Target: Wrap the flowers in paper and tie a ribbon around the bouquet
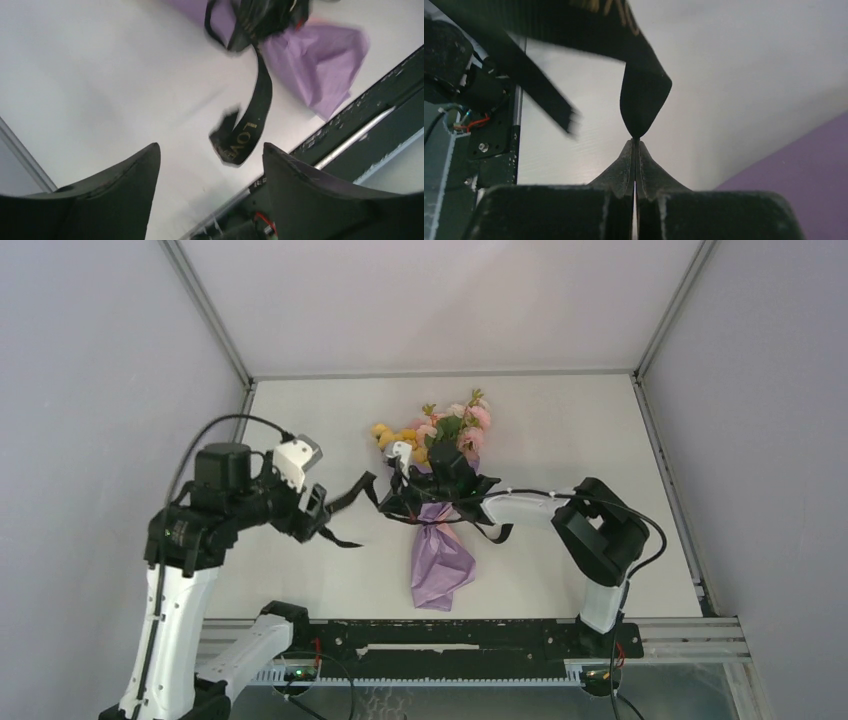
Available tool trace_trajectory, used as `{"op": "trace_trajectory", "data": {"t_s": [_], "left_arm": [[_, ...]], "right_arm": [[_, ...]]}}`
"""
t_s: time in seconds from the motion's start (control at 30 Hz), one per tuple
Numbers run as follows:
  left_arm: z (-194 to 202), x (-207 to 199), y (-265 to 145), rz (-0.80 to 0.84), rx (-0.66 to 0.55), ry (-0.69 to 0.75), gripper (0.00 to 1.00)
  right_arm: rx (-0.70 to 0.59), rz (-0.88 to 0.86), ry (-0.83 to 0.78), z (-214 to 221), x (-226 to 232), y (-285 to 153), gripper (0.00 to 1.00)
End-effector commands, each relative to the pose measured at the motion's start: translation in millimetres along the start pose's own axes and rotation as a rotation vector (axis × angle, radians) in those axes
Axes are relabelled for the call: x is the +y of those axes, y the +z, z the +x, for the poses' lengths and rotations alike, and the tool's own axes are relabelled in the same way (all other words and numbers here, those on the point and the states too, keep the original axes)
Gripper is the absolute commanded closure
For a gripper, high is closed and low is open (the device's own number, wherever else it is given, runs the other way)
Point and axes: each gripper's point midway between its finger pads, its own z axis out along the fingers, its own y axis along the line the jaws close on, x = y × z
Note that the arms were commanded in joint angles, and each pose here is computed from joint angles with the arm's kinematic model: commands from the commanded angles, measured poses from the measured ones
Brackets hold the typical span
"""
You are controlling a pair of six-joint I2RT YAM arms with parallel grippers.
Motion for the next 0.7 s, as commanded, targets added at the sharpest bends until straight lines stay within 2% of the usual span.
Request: {"op": "trace_trajectory", "data": {"t_s": [0.0,0.07,0.13,0.2,0.27,0.3,0.37,0.43,0.53,0.6,0.67], "left_arm": [[82,17,10,-0.081,0.213,0.157,0.12],[112,18,10,-0.082,0.275,0.227,0.06],[119,9,16,-0.037,0.251,0.244,0.06],[109,-8,36,0.055,0.143,0.222,0.12],[82,4,69,-0.023,0.004,0.252,0.15],[68,8,82,-0.053,-0.072,0.210,0.14],[42,-7,104,0.037,-0.200,0.110,0.12],[22,-18,124,0.111,-0.272,-0.003,0.11],[19,-14,157,0.095,-0.282,-0.085,0.12],[28,-20,177,0.125,-0.274,-0.170,0.19],[41,-43,190,0.231,-0.271,-0.165,0.26]], "right_arm": [[-0.137,0.088,0.105,-49,-6,-26,1.00],[-0.138,0.102,0.150,-48,-7,-29,1.00],[-0.142,0.115,0.194,-47,-7,-31,1.00],[-0.156,0.127,0.238,-48,-9,-34,1.00],[-0.178,0.132,0.280,-47,-11,-39,1.00],[-0.196,0.130,0.294,-50,-11,-41,1.00],[-0.206,0.136,0.345,-49,-13,-46,1.00],[-0.210,0.141,0.379,-49,-14,-50,1.00],[-0.218,0.171,0.399,-50,-15,-55,1.00],[-0.229,0.203,0.433,-51,-17,-60,1.00],[-0.242,0.220,0.448,-51,-15,-64,1.00]]}}
